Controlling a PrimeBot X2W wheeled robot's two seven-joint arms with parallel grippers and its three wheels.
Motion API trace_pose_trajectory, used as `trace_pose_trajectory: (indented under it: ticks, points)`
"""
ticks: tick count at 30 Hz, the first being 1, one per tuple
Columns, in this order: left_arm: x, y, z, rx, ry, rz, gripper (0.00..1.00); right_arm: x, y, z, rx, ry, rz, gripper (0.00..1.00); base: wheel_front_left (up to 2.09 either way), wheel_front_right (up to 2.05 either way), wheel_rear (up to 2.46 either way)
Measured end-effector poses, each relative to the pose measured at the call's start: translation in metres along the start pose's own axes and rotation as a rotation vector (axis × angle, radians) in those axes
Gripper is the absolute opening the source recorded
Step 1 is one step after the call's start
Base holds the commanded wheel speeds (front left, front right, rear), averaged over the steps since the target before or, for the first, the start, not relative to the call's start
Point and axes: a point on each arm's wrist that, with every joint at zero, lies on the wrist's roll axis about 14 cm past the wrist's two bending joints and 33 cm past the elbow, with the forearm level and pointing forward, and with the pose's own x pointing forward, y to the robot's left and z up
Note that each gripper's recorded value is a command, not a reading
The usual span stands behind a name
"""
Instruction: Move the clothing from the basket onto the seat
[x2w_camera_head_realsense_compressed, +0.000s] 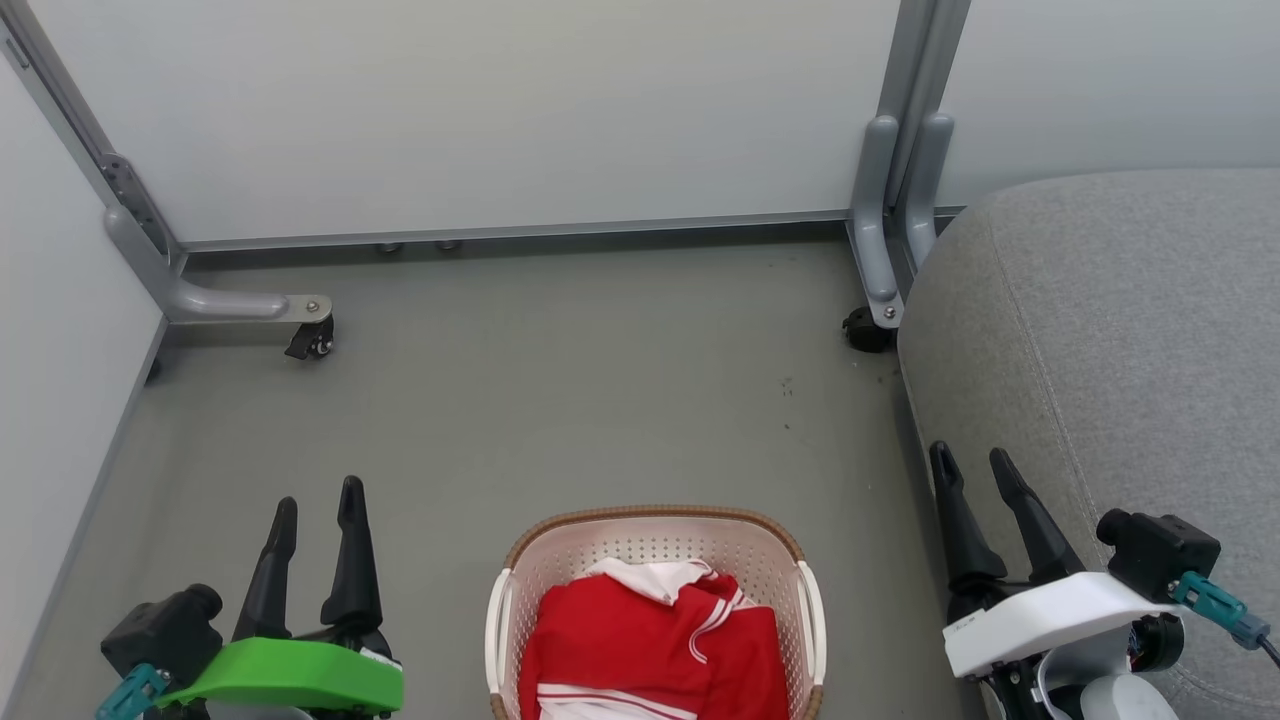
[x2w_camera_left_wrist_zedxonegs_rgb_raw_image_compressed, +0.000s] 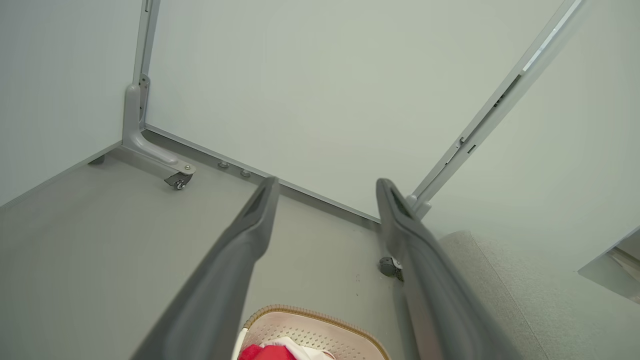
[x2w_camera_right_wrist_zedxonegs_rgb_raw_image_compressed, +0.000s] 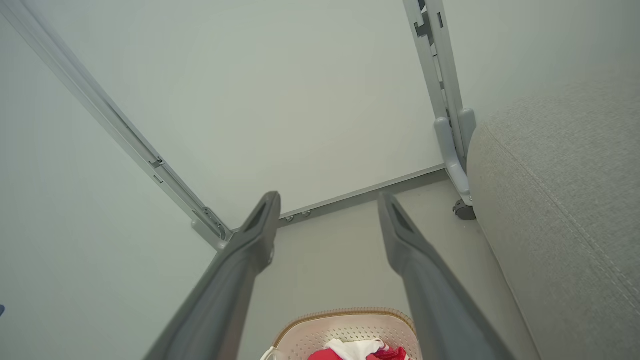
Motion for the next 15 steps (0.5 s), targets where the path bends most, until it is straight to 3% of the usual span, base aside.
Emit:
trace_pose_trajectory:
  ticks: [15]
  points:
    - [-0.004,-0.008,0.005,0.156,-0.030,-0.030,1.00,-0.001,0.017,0.000,-0.155,-0.013,0.067,1.00,0.00,0.00,0.00]
